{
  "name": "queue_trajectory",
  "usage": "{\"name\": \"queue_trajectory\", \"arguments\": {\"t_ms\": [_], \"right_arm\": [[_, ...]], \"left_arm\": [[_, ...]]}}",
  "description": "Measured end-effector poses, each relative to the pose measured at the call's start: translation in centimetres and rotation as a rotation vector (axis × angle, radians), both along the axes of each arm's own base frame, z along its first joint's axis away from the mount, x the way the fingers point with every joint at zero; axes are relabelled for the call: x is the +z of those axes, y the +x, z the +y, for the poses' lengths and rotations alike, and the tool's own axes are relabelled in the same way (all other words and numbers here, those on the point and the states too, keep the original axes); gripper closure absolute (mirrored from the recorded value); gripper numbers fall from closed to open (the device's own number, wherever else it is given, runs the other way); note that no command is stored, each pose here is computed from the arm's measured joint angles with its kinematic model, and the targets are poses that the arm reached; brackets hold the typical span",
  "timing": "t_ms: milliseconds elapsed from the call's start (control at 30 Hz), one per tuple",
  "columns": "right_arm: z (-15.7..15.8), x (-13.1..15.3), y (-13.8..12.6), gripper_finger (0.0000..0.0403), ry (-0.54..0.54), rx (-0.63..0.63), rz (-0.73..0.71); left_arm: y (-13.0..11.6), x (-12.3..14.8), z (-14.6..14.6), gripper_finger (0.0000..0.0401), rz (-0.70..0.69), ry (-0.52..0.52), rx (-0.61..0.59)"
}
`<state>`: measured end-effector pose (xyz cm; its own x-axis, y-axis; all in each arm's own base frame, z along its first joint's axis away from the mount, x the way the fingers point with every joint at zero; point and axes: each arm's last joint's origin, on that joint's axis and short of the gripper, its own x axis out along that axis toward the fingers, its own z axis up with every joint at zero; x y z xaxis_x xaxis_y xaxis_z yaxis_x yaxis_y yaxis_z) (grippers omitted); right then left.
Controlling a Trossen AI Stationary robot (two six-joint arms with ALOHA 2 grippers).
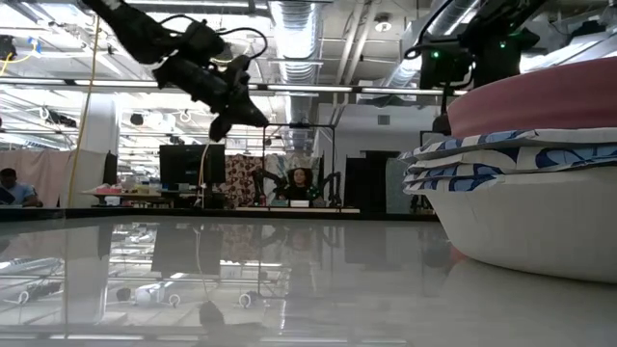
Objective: Nest bowls inside each other
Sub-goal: Stack the white bowl on top of the pink bowl
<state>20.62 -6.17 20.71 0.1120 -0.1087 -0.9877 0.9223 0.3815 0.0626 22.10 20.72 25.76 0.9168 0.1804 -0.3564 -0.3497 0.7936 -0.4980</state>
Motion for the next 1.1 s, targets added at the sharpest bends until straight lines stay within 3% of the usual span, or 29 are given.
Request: {"name": "queue_trajectory", "arguments": {"t_ms": [300, 600, 1100], "right_arm": [[-0.7, 1.5, 0.5, 0.0396, -0.035, 0.054, -0.029], [-1.9, 2.9, 0.3, 0.0396, -0.067, 0.112, -0.006], [-4.0, 4.8, 0.4, 0.0396, -0.149, 0.157, -0.044]], "left_arm": [[-0.9, -0.4, -2.6, 0.0401, -0.013, 0.017, 0.072], [0.1, -1.7, -4.3, 0.0401, 0.031, -0.022, 0.082], [1.4, -1.7, -6.2, 0.0401, 0.053, 0.015, 0.099]]}}
